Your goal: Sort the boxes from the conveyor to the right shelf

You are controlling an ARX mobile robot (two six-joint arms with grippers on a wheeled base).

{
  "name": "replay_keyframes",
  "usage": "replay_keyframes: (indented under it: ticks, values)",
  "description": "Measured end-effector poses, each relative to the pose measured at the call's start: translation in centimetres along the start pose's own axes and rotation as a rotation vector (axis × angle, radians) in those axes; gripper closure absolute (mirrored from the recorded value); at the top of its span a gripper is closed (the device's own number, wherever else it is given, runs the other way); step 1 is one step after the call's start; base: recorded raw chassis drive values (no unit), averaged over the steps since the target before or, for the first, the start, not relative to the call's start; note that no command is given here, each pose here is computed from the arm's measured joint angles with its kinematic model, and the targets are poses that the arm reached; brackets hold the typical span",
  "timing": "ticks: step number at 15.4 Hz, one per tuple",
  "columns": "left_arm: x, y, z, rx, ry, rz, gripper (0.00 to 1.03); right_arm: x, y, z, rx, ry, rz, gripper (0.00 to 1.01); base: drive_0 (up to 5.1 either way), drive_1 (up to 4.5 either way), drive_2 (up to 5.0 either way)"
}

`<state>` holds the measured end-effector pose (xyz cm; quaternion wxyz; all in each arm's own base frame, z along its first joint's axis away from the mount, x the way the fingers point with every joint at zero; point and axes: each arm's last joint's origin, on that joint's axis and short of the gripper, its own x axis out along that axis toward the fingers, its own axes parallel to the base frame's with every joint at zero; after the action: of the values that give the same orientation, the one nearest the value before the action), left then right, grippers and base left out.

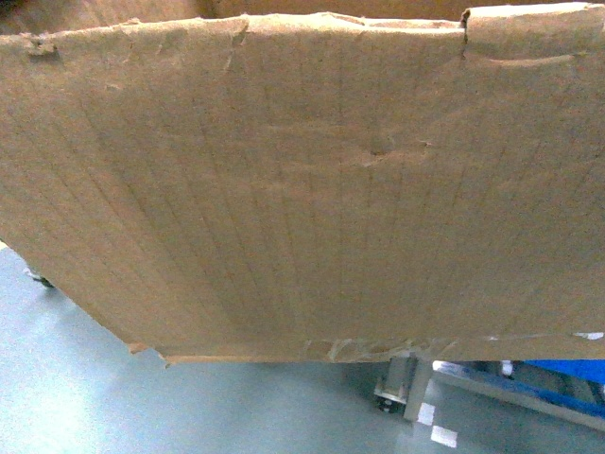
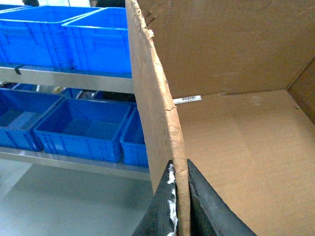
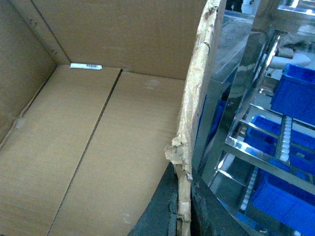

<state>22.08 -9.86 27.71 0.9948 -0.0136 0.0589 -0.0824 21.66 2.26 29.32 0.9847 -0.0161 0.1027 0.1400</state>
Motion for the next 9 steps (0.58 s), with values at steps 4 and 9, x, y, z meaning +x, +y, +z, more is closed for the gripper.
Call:
replay_keyframes:
  ticks: [4,9]
  values:
    - [0.0,0.0,0.01,0.0,0.0,0.0,1.01,0.0,0.0,0.0,0.0,0.0,0.0,0.99,-1.2,-1.15,-1.2]
    - [0.0,0.0,0.01,0.0,0.0,0.0,1.01,0.0,0.0,0.0,0.0,0.0,0.0,0.99,-1.0,-1.04,-1.0]
